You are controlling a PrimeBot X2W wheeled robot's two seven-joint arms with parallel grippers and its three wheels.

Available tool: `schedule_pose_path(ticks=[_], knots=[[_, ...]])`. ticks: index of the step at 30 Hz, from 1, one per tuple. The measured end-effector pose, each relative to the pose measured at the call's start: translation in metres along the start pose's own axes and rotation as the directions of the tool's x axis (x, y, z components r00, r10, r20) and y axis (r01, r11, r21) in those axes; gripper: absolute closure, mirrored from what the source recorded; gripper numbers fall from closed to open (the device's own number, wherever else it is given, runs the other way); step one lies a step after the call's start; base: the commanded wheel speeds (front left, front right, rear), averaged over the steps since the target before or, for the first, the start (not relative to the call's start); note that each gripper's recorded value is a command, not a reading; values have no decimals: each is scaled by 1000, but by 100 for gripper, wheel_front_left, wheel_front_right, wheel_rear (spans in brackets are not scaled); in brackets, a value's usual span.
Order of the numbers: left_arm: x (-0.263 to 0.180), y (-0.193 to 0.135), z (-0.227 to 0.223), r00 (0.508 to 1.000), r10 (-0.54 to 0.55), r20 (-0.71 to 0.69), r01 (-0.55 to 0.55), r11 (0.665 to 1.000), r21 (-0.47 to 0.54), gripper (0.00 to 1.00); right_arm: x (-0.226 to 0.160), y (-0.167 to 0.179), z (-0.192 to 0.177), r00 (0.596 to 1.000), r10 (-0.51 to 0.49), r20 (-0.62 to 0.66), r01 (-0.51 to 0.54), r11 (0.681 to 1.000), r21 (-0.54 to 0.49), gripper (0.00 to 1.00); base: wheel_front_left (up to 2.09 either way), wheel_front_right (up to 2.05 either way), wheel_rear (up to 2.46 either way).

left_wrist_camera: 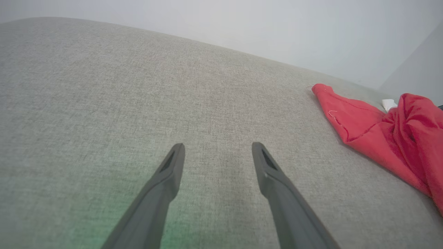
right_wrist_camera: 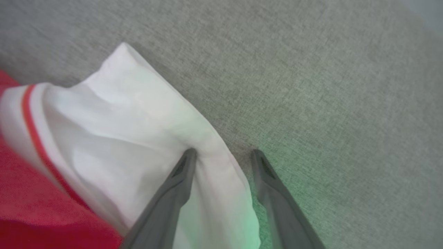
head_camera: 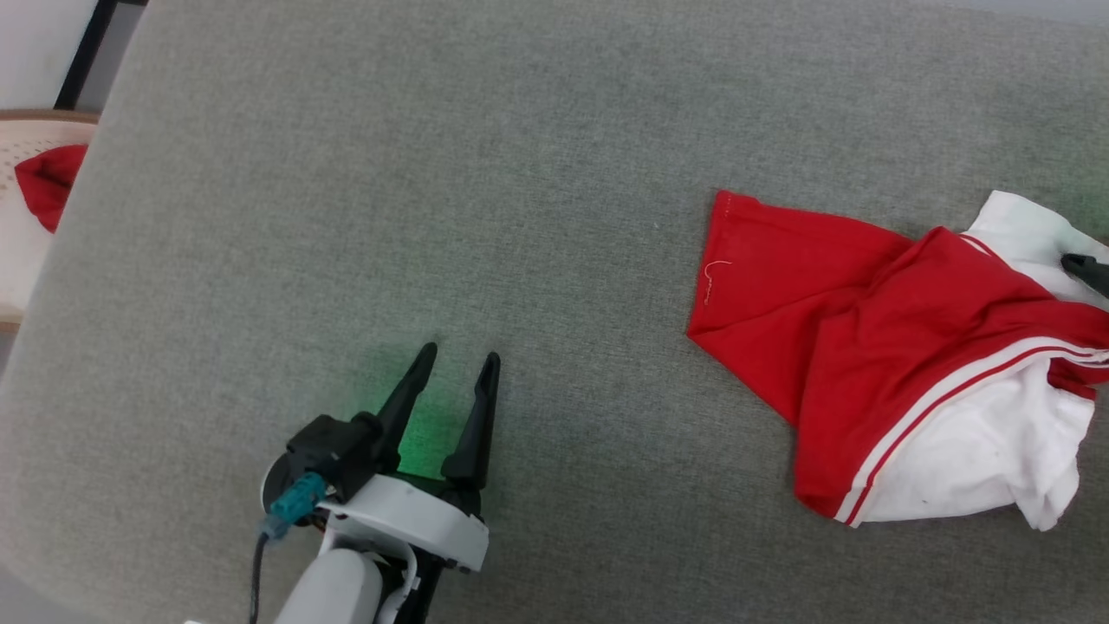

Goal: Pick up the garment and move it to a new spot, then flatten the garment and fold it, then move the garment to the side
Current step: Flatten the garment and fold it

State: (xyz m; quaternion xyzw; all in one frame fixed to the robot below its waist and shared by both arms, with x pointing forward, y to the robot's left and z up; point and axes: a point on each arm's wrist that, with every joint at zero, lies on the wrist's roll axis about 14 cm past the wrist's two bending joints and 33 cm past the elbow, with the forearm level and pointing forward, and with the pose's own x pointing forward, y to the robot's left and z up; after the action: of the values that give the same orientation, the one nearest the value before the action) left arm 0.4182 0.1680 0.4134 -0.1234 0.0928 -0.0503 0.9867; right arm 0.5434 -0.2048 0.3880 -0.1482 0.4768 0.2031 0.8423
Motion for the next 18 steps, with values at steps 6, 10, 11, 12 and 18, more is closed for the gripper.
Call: schedule_pose_path(ticks=[6, 10, 11, 12, 18], knots=[[6, -6, 10, 999, -28, 27, 28, 1000, 6, 0, -12, -16, 15, 985, -48, 165, 41, 998, 45, 100, 0, 0, 0], [7, -11, 15, 998, -44, 43, 44, 999, 3, 0, -41, -60, 13, 950, -169, 264, 139, 982, 129, 100, 0, 0, 0], [8, -13, 15, 998, -49, 45, 49, 999, 3, 0, -49, -71, 7, 940, -200, 275, 160, 974, 161, 100, 0, 0, 0], [8, -14, 16, 997, -54, 47, 54, 999, 3, 0, -55, -81, -1, 934, -229, 275, 182, 965, 186, 100, 0, 0, 0], [11, -27, 16, 994, -93, 50, 94, 996, -2, 0, -87, -123, -60, 901, -366, 233, 279, 900, 334, 100, 0, 0, 0]])
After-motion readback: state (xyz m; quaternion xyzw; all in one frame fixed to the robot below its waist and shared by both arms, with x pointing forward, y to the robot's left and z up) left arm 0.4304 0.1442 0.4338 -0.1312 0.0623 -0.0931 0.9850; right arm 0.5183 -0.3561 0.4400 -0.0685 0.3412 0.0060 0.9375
